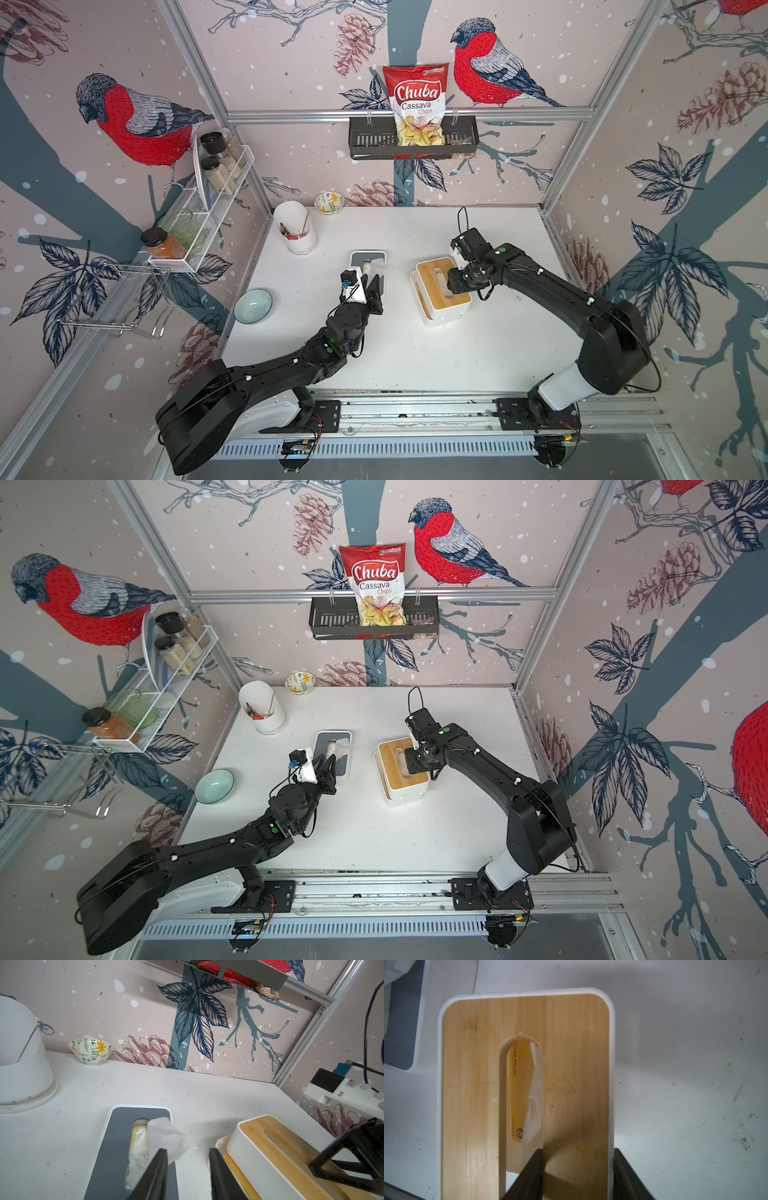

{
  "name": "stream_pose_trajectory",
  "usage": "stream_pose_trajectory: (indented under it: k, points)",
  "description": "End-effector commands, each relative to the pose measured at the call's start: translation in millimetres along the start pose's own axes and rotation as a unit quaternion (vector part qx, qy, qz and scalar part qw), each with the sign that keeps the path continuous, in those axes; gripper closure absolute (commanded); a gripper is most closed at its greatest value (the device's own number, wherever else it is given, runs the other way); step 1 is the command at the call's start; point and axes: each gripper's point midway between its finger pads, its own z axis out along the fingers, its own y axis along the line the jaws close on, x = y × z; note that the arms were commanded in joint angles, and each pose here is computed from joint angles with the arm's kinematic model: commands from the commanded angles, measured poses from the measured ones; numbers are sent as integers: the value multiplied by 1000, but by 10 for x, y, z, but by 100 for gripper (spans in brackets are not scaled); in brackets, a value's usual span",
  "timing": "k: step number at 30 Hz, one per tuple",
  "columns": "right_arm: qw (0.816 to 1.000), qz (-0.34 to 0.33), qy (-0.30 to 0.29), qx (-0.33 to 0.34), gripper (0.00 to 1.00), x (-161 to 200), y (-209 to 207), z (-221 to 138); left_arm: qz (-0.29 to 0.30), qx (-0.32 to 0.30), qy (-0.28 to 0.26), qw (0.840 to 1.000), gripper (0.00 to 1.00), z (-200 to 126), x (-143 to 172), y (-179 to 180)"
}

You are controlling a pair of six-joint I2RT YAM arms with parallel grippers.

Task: Put the tissue paper into the tissue box
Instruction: Close the box lid on the tissue box.

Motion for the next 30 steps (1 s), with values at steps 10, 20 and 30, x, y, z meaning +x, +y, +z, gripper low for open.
stream_pose_trajectory:
  k: [10, 20, 30]
  points:
    - [999, -11, 12, 29, 79, 26, -20, -34, -29, 24, 4, 999, 62, 94, 4, -90]
    - [999, -38, 17, 30, 79, 17, 228, 13, -31, 22, 6, 999, 60, 101, 21, -78]
    - [997, -41, 30, 53, 80, 15, 166, 81, -34, 24, 5, 999, 60, 102, 10, -70]
